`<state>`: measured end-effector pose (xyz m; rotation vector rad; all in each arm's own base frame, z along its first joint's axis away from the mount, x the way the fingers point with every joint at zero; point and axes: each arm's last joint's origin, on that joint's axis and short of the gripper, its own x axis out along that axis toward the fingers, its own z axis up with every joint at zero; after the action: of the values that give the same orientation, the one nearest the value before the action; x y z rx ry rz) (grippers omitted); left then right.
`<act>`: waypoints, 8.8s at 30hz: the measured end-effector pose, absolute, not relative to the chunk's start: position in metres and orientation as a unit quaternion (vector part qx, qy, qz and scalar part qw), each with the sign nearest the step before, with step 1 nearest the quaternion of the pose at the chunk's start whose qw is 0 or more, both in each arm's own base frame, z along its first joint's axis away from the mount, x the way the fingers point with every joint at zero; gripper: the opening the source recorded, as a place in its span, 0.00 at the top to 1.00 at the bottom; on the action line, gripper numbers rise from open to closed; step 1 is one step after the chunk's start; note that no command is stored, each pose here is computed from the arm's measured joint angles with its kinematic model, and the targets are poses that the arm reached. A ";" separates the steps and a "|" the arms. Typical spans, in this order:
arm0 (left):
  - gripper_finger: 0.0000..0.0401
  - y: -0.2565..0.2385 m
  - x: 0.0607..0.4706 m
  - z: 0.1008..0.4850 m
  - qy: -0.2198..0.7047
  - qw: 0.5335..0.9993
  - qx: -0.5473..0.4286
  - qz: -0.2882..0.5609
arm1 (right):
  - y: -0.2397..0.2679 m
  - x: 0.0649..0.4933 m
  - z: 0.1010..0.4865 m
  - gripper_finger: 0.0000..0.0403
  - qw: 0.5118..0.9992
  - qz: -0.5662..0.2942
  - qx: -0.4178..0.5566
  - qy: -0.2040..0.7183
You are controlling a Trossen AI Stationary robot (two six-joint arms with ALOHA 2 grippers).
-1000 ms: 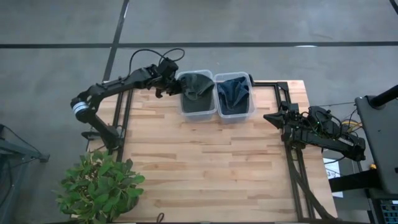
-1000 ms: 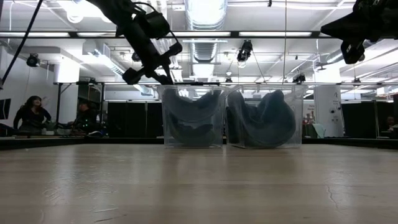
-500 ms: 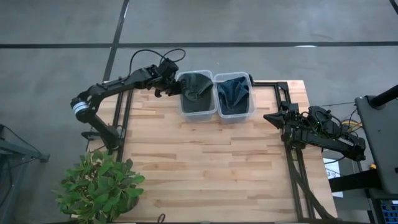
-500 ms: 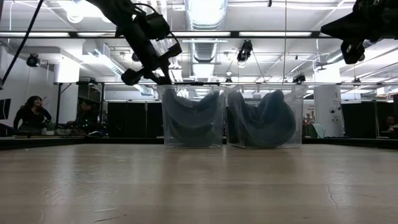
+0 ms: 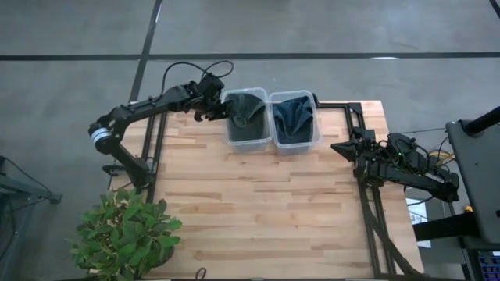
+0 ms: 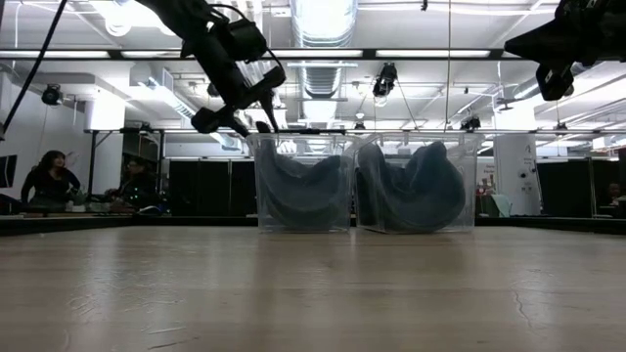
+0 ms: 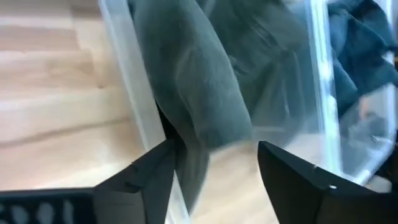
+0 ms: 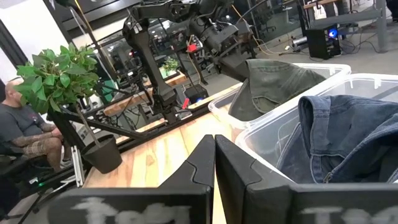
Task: Pick & Place hat
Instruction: Put the black cap into the left transparent bin, then return to Home Position
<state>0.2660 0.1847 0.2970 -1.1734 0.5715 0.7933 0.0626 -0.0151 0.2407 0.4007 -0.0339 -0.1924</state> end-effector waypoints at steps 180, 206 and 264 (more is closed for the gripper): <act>0.41 -0.015 0.089 0.169 0.081 0.987 -0.138 -0.026 | -0.022 0.094 0.176 0.98 0.991 -0.067 0.111 -0.032; 0.41 -0.015 0.090 0.169 0.082 0.986 -0.141 -0.026 | -0.022 0.094 0.176 0.98 0.991 -0.067 0.111 -0.031; 0.41 -0.015 0.090 0.168 0.082 0.986 -0.141 -0.026 | -0.022 0.094 0.176 0.98 0.991 -0.067 0.111 -0.031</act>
<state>0.0896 -0.0151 0.1684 -0.2841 0.1651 -0.0522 0.0940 -0.0222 0.1757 0.2222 -0.0630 -0.1342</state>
